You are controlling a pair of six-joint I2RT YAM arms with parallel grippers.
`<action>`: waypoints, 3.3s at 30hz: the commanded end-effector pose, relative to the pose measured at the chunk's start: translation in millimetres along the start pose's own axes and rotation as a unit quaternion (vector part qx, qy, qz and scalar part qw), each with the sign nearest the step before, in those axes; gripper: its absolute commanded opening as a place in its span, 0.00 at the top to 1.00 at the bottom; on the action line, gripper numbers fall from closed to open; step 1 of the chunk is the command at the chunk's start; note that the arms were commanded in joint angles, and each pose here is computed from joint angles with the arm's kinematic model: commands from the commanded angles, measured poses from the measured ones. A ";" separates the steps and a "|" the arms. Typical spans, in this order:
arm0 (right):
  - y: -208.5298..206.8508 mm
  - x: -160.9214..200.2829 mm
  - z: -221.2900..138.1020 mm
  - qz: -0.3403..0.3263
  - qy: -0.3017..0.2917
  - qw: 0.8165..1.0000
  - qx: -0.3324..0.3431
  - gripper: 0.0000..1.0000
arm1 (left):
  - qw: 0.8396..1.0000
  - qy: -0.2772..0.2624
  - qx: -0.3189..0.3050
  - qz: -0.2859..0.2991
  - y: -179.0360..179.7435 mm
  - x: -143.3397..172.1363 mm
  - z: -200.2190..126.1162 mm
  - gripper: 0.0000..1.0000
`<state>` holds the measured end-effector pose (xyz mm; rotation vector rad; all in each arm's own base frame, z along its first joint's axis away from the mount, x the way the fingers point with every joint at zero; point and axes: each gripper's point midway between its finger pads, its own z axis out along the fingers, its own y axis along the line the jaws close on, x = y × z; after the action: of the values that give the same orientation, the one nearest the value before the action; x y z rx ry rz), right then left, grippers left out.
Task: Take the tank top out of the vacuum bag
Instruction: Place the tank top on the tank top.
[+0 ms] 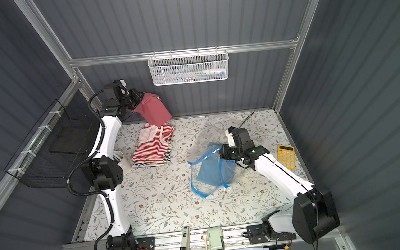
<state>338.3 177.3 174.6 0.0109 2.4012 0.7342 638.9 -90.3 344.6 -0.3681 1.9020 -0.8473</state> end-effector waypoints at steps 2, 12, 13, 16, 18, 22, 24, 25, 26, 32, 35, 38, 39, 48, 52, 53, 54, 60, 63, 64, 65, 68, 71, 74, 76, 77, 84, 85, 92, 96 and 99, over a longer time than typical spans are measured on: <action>4.4 -9.0 -1.4 0.004 -0.017 1.000 -0.011 1.00 | 0.999 -0.011 0.043 0.022 -20.7 -11.2 0.5 1.00; 1.3 -9.0 5.0 0.001 -0.010 1.000 -0.012 1.00 | 0.998 -0.028 0.053 0.020 -23.4 -24.0 4.3 1.00; 1.6 -9.5 5.7 0.002 -0.009 1.000 -0.014 1.00 | 0.998 -0.025 0.052 0.018 -21.7 -22.1 5.3 1.00; 3.7 -10.9 5.3 0.001 -0.008 1.000 -0.019 1.00 | 0.999 -0.011 0.045 0.008 -13.0 -9.8 5.3 1.00; 2.9 -10.2 4.4 0.001 -0.008 1.000 -0.018 1.00 | 1.000 -0.003 0.029 -0.004 0.1 3.1 4.5 1.00; 0.1 -7.7 2.8 0.002 -0.010 1.000 -0.016 1.00 | 1.000 0.005 0.012 -0.025 15.4 24.0 -6.8 1.00; -0.1 -7.2 2.1 0.003 -0.009 1.000 -0.018 1.00 | 0.999 0.013 0.005 -0.030 21.0 34.2 -13.0 1.00; 0.2 -6.4 1.5 0.003 -0.009 1.000 -0.019 1.00 | 0.999 0.016 0.001 -0.031 24.3 39.3 -16.1 1.00; 0.4 -6.1 1.0 0.003 -0.008 1.000 -0.019 1.00 | 0.999 0.019 -0.003 -0.031 26.6 43.9 -19.6 1.00; 1.1 -6.0 0.3 0.006 -0.010 1.000 -0.023 1.00 | 0.997 0.045 -0.023 -0.055 40.9 72.2 -35.9 1.00; 0.8 -5.8 1.5 0.012 -0.009 1.000 -0.023 1.00 | 0.993 0.056 -0.045 -0.097 57.2 94.9 -46.4 1.00; -0.2 -4.4 2.2 0.017 -0.010 1.000 -0.024 1.00 | 0.988 0.065 -0.055 -0.131 67.4 112.8 -54.3 1.00; -0.2 -4.3 2.2 0.017 -0.010 1.000 -0.024 1.00 | 0.986 0.068 -0.060 -0.142 71.7 118.4 -56.0 1.00; -1.4 -1.4 1.4 0.020 -0.009 0.999 -0.023 1.00 | 0.967 0.088 -0.091 -0.220 103.6 167.8 -70.7 1.00; 4.0 1.2 3.0 0.022 0.001 0.999 -0.040 1.00 | 0.962 0.092 -0.095 -0.237 108.1 180.3 -73.4 1.00; 3.9 1.3 3.8 0.022 0.002 0.999 -0.041 1.00 | 0.962 0.082 -0.106 -0.239 113.9 179.7 -73.7 1.00; 4.5 1.2 3.9 0.022 0.003 0.999 -0.042 1.00 | 0.962 0.081 -0.107 -0.239 114.8 180.2 -74.1 1.00; 2.2 2.6 5.7 0.024 0.002 0.999 -0.039 1.00 | 0.960 0.081 -0.106 -0.247 117.5 183.3 -72.6 1.00; 2.5 2.3 8.7 0.025 0.007 0.999 -0.040 1.00 | 0.959 0.082 -0.102 -0.252 115.8 183.3 -72.3 1.00; 3.4 2.1 8.9 0.027 0.007 0.999 -0.043 1.00 | 0.959 0.081 -0.101 -0.253 114.2 181.9 -72.9 1.00; 4.8 1.8 8.7 0.029 0.006 0.998 -0.047 1.00 | 0.959 0.080 -0.099 -0.253 112.2 180.5 -73.1 1.00; 6.6 1.7 7.1 0.036 0.002 0.998 -0.054 1.00 | 0.959 0.080 -0.099 -0.253 107.4 178.5 -77.3 1.00; 7.8 1.6 2.9 0.034 -0.001 0.998 -0.053 1.00 | 0.959 0.079 -0.100 -0.253 105.7 179.4 -83.5 1.00; 6.8 2.1 -1.1 0.032 -0.002 0.998 -0.048 1.00 | 0.959 0.078 -0.103 -0.253 106.7 182.0 -87.2 1.00; 6.2 2.9 -2.8 0.030 -0.004 0.998 -0.046 1.00 | 0.958 0.081 -0.107 -0.252 109.2 185.1 -87.3 1.00; 6.2 3.2 -3.4 0.031 -0.004 0.998 -0.046 1.00 | 0.957 0.083 -0.109 -0.255 110.7 187.2 -87.8 1.00; 6.1 6.2 -4.3 0.033 -0.002 0.998 -0.049 1.00 | 0.959 0.090 -0.112 -0.246 107.9 192.3 -95.0 1.00; 6.1 5.8 -4.7 0.033 -0.004 0.998 -0.049 1.00 | 0.958 0.096 -0.116 -0.245 109.6 196.8 -96.1 1.00; 5.9 7.7 -4.4 0.036 -0.003 0.998 -0.051 1.00 | 0.953 0.143 -0.098 -0.247 100.9 231.9 -93.1 1.00; 6.1 6.2 -5.4 0.034 -0.007 0.998 -0.050 1.00 | 0.954 0.153 -0.103 -0.236 93.1 244.7 -97.1 0.96; 6.5 5.7 -5.0 0.033 -0.007 0.998 -0.052 1.00 | 0.955 0.174 -0.097 -0.222 86.9 256.0 -95.2 0.94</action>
<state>330.2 182.9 173.9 0.0517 2.3743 0.8804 453.9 -127.5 132.6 -0.9199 2.2449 -1.0492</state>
